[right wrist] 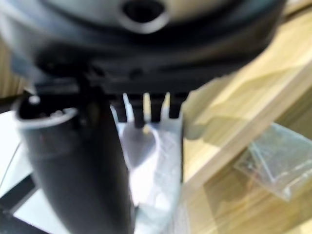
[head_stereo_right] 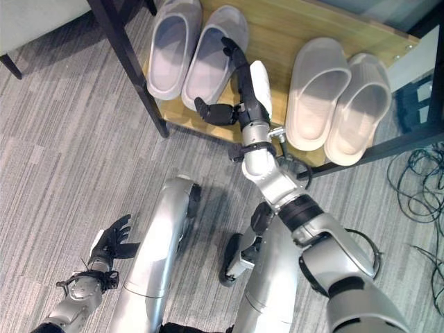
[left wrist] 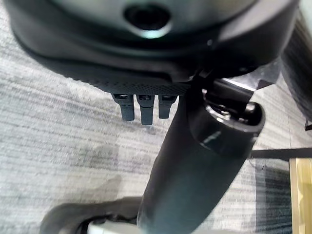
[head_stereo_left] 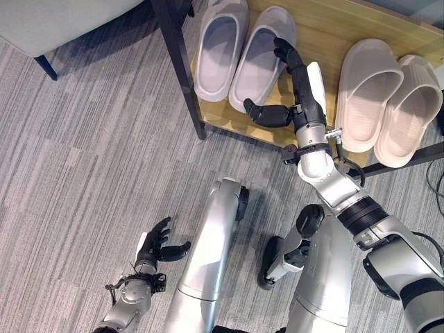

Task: Arrange the slippers neatly on the shoe rack.

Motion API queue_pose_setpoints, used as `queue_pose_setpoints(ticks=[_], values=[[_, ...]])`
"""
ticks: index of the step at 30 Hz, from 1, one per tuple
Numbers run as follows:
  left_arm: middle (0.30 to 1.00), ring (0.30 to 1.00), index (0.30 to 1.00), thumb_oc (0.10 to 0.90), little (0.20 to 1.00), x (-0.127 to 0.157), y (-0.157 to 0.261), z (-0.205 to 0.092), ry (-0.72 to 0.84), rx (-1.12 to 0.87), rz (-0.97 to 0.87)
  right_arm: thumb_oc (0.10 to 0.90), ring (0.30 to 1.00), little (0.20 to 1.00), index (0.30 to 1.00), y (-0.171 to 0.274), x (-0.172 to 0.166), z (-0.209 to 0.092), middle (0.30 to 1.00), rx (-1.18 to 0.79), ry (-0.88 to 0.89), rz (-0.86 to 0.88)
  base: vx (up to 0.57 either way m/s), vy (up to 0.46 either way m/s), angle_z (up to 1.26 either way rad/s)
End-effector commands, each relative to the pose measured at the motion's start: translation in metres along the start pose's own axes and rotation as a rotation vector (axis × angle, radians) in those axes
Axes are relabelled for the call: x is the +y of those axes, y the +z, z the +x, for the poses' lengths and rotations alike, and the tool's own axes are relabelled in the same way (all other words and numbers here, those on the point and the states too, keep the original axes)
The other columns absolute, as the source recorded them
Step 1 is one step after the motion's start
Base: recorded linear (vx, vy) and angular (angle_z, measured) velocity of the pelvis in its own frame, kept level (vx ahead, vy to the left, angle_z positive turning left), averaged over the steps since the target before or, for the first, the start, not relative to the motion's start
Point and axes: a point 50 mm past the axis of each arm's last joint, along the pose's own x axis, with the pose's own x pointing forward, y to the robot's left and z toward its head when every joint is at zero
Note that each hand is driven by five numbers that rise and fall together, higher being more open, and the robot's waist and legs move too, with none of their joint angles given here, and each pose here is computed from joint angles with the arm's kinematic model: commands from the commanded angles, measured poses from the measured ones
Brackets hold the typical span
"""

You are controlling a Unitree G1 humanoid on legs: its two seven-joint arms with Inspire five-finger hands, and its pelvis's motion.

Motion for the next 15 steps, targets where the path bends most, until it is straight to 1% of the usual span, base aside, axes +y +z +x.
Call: queue_pose_setpoints(ticks=[1,9,15], values=[[0.900,0.900,0.900,0.800,0.900,-0.013,0.006,-0.012,-0.097,-0.077,0.023,0.800,0.900,0.900,0.900,0.055,-0.023,0.035,0.900,-0.203,-0.081,-0.008,0.01,0.001,0.04],[0.900,0.900,0.900,0.800,0.900,-0.011,0.006,-0.012,-0.067,-0.075,0.016,0.800,0.900,0.900,0.900,0.061,-0.033,0.022,0.900,-0.278,-0.106,-0.034,0.00,0.000,0.00],[0.900,0.900,0.900,0.800,0.900,-0.006,0.006,-0.014,-0.042,-0.078,-0.006,0.800,0.900,0.900,0.900,0.071,-0.055,-0.001,0.900,-0.382,-0.108,-0.037,0.00,0.001,-0.01]])
